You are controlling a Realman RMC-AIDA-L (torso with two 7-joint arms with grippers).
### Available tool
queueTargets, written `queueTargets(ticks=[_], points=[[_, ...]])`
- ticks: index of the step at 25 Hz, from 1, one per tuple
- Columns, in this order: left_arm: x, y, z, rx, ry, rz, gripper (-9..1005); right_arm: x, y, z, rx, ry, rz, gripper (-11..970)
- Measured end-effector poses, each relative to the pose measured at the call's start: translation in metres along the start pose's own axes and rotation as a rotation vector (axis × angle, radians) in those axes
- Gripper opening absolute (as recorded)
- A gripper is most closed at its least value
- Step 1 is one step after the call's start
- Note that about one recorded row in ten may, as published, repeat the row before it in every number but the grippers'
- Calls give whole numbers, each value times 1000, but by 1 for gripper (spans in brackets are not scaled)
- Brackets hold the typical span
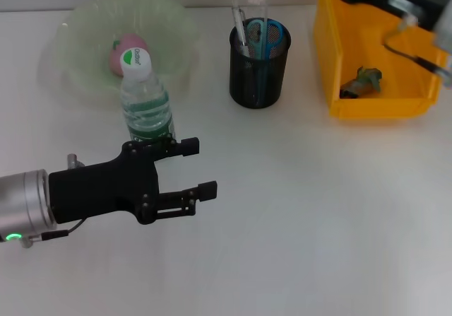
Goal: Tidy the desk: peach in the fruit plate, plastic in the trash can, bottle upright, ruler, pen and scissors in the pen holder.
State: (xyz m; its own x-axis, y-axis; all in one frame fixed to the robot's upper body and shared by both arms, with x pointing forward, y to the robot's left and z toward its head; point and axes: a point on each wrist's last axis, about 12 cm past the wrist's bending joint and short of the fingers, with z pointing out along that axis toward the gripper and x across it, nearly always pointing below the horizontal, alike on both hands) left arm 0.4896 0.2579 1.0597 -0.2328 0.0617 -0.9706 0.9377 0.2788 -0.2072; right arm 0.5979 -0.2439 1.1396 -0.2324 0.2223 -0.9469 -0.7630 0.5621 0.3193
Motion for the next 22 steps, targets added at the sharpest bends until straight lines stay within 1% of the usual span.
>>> queueTargets(ticks=[2,4,6,7,8,9,11,13,17,22], points=[[-1,1,-4,-3,1,-5,795,3,6,-33,-56,11,2,777],[-1,2,-9,-7,6,-18,795,9,15,-68,-134,44,3,782],[-2,1,-15,-3,10,-30,795,20,23,-101,-213,114,14,787],[-2,1,-17,2,10,-33,795,26,28,-116,-250,161,26,789],[-2,1,-17,2,10,-33,795,41,37,-140,-308,236,35,792],[-3,-1,-20,23,10,-34,795,41,37,-140,-308,236,35,794],[-3,-4,-22,56,13,-36,795,55,45,-152,-350,279,37,799],[-3,-6,-23,72,16,-39,795,67,51,-155,-375,306,47,804],[-3,-10,-25,95,14,-45,795,76,56,-152,-387,318,63,803],[-4,-11,-25,108,10,-53,795,81,61,-142,-408,312,66,803]])
